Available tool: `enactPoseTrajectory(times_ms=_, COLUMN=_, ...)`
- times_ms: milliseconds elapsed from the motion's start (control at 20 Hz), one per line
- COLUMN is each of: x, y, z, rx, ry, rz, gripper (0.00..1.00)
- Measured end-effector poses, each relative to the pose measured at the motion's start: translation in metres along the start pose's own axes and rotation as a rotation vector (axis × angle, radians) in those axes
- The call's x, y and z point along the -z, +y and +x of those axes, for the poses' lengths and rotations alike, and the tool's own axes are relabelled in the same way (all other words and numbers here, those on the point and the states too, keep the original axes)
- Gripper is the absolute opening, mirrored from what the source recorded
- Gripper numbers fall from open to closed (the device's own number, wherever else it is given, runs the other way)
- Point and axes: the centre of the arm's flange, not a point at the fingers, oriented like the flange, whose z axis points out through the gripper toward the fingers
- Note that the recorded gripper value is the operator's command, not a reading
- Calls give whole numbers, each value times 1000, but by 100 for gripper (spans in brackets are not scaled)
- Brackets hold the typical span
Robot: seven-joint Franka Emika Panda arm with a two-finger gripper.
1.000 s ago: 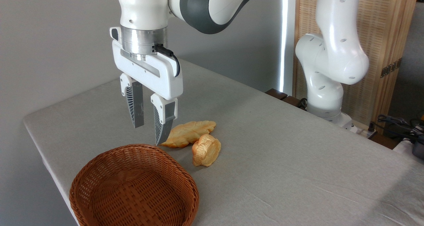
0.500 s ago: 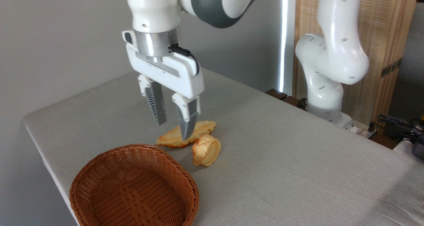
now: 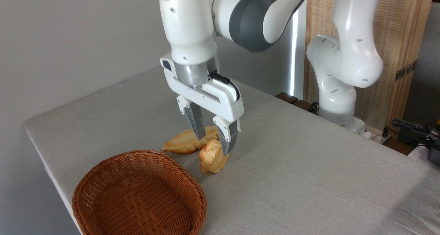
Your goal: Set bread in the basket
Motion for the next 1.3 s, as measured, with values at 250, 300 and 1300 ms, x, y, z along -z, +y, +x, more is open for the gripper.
enactPoseTrajectory(times_ms=250, x=-19, y=3, z=2, rx=-12, ry=-13, rz=-5, gripper=100)
enactPoseTrajectory(times_ms=300, x=-25, y=4, z=6, rx=-18, ry=-13, rz=-2, gripper=99)
enactPoseTrajectory(times_ms=1300, x=-48, y=5, z=20, rx=-99, ry=-38, rz=-3, gripper=30)
